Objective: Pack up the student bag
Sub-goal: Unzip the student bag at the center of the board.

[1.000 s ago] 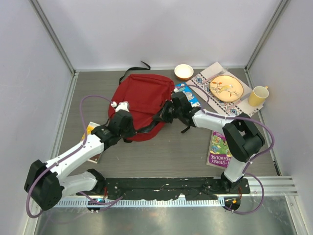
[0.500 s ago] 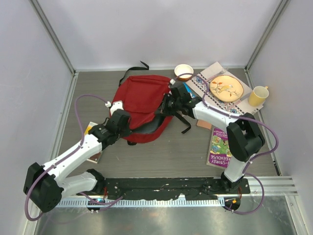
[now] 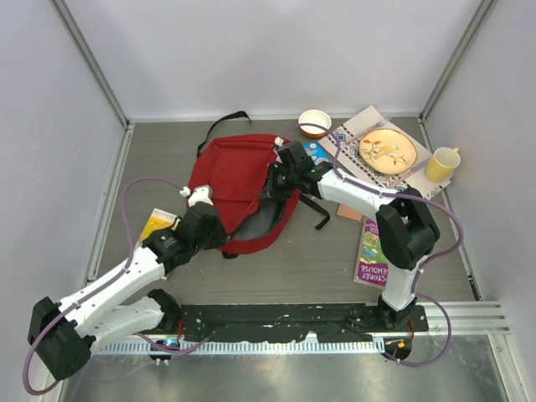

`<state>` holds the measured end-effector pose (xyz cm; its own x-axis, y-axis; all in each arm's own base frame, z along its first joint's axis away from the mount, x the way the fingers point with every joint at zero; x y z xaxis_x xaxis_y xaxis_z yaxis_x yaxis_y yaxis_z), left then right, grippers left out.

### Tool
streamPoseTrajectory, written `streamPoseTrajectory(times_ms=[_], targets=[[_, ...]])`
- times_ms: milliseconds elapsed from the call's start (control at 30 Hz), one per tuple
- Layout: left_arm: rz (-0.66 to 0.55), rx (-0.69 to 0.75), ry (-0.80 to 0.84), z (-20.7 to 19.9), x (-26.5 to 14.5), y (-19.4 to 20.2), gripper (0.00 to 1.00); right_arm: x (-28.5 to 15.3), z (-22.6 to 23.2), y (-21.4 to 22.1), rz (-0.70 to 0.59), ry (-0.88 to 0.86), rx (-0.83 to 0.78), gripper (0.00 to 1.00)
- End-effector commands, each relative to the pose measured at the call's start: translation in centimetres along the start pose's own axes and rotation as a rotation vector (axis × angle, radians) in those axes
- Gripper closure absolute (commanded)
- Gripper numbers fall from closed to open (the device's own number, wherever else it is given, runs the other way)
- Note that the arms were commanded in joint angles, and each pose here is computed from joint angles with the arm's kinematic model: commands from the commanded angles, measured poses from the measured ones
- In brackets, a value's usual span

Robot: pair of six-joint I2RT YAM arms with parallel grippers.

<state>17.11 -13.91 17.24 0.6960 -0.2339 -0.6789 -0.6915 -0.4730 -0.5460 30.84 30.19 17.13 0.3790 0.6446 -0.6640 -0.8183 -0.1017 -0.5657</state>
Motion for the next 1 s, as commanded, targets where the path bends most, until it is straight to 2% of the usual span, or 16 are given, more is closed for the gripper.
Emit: streamPoseTrajectory(times_ms=[0,167,200,267,300,400,433,600,767,867,967], targets=[[0.073,0.006,0.047,-1.5,-0.1,2.1,1.0,-0.2,0.1,-3.1,-0.093,0.064,-0.06,0.99],[0.099,0.001,0.094,-3.2,0.5,2.8,1.0,-1.2,-0.9,-4.2,-0.116,0.146,-0.051,0.97],[0.094,-0.002,0.107,-3.6,0.5,2.7,1.0,-1.5,-1.5,-4.1,-0.117,0.193,-0.047,0.87],[0.076,-0.002,0.096,-3.7,0.7,2.4,1.0,-2.7,-2.2,-4.3,-0.135,0.243,-0.045,0.76],[0.071,0.003,0.1,-4.0,0.9,2.3,1.0,-3.1,-2.8,-3.8,-0.132,0.276,-0.04,0.6],[0.066,0.014,0.108,-4.7,1.4,2.1,1.0,-5.3,-3.9,-3.2,-0.157,0.304,-0.013,0.4],[0.067,0.019,0.108,-5.0,1.5,2.0,1.0,-5.8,-4.1,-2.9,-0.161,0.307,-0.006,0.38],[0.087,0.028,0.128,-6.3,2.4,2.0,1.0,-8.9,-5.0,0.9,-0.162,0.339,0.101,0.33],[0.088,0.038,0.138,-6.8,2.8,1.9,1.0,-8.9,-3.9,6.7,-0.076,0.131,0.314,0.33],[0.091,0.037,0.142,-6.9,2.7,1.9,1.0,-9.1,-2.5,7.3,-0.152,0.0,0.418,0.33],[0.094,0.036,0.143,-6.7,2.6,2.1,1.0,-8.9,-0.9,7.5,-0.193,-0.052,0.481,0.32]])
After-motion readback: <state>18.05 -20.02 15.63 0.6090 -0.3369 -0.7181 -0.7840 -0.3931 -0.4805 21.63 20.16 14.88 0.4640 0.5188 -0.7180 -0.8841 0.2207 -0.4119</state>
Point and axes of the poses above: each gripper's point midway between its finger pads, its own x axis out along the fingers, its own z axis along the line the jaws close on, y = z × x, the point moved 7 cm from there along -x, back along the fingers, and after that the axes turned 14 degrees about -x, right-handed, at the moved point
